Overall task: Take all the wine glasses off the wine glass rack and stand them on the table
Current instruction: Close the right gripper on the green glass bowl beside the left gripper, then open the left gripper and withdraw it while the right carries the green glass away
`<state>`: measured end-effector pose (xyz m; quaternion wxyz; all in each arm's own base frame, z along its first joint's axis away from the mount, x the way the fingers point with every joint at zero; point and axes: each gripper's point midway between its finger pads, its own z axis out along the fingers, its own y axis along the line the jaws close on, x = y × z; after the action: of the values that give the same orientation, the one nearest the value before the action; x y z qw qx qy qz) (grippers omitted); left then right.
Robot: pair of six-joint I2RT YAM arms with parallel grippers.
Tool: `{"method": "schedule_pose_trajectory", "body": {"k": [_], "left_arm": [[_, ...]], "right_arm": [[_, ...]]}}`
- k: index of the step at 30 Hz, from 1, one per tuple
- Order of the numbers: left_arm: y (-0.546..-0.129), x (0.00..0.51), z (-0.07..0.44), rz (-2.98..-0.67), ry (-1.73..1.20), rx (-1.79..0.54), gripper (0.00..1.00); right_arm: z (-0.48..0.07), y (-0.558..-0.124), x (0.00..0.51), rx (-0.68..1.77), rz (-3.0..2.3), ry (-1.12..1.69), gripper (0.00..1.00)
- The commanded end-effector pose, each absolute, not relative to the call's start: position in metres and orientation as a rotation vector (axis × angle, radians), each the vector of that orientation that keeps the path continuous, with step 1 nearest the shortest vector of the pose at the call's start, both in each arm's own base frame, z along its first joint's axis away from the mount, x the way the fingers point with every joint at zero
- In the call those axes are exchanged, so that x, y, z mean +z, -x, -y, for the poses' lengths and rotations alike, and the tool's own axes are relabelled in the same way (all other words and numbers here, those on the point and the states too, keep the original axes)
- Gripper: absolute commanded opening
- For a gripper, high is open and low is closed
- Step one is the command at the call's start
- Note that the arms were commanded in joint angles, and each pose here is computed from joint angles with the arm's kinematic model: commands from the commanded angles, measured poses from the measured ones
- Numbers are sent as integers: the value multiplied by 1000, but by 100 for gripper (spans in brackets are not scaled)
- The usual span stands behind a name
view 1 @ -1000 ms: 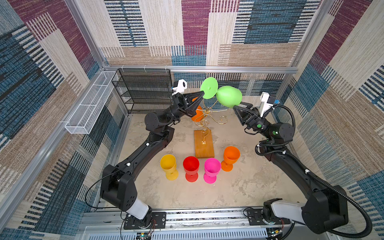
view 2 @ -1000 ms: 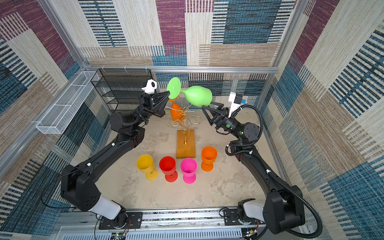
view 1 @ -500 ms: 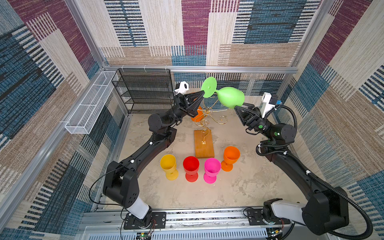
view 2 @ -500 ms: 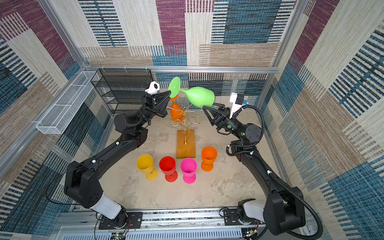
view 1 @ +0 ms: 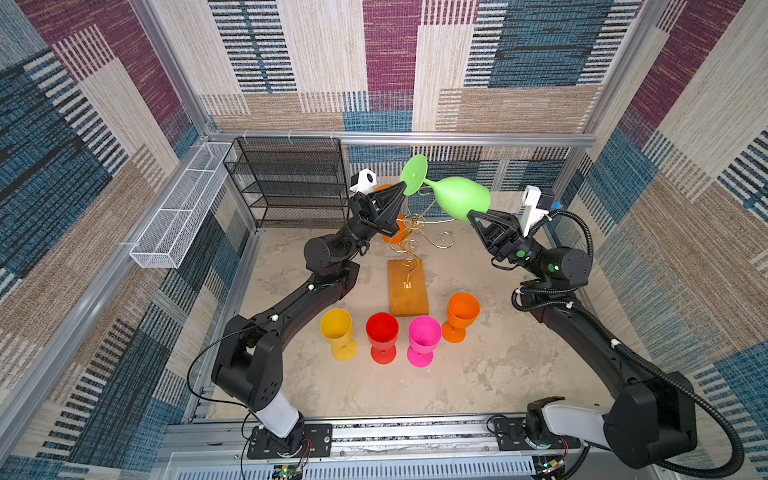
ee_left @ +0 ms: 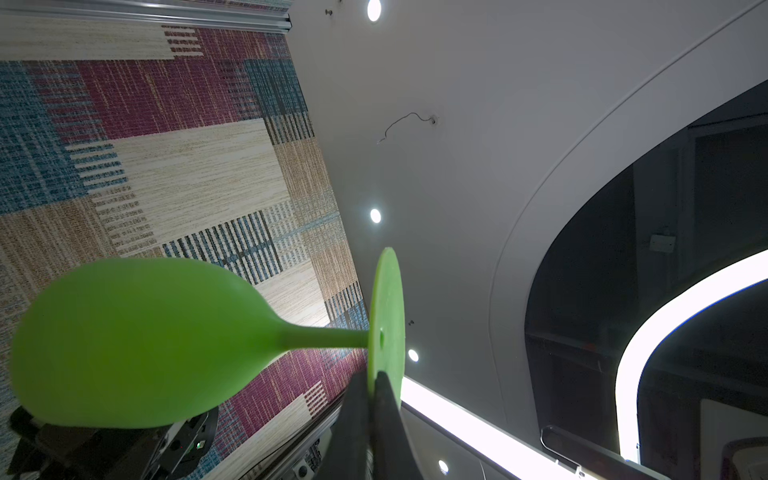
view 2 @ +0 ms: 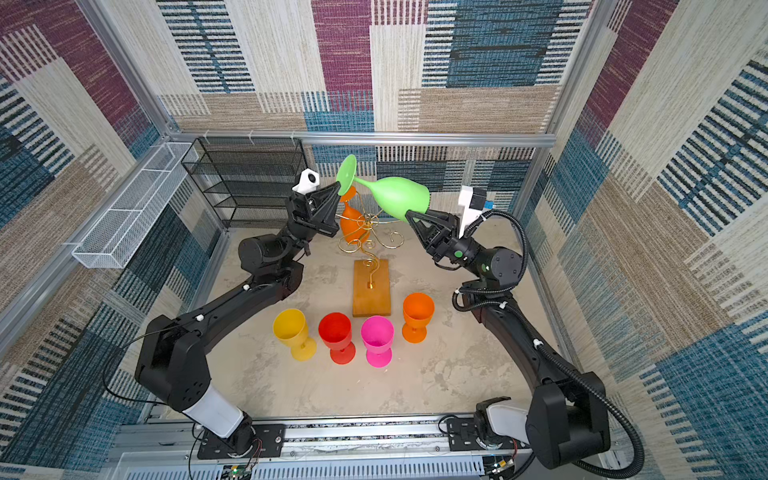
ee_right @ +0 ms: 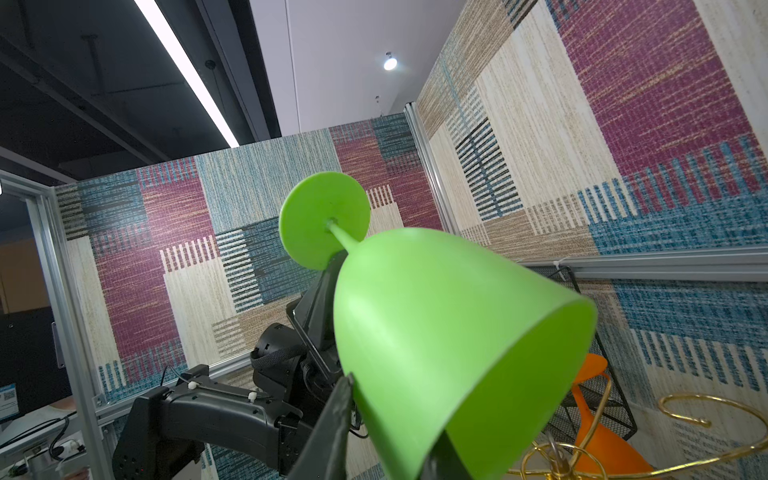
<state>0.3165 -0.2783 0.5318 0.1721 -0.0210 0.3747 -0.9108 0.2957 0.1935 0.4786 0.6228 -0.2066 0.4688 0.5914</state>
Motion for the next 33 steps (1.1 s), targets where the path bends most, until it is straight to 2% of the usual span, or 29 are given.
{"method": "schedule_pose_trajectory", "body": {"k": [1,3,9,20,28,33], "left_arm": [[-320,527,283,-1099,113,-2636,0],[-321,526,283,-1096,122,-2636,1],[-323,524,286,-1091,140,-2645,14],[-321,526,287,-1081,135,-2647,25],[-322,524,286,-1078,143,-2637,34],[-319,524,288,-1088,96,-2602,41]], "right_arm": [[-197,-276,485,1368,-1022,560,21],[-196,-277,483,1369,-1028,549,20],[-195,-275,486,1378,-1026,538,14],[-187,-276,499,1366,-1034,463,0],[-180,-274,512,1293,-1059,416,0],[-162,-296,523,1071,-1214,283,0]]}}
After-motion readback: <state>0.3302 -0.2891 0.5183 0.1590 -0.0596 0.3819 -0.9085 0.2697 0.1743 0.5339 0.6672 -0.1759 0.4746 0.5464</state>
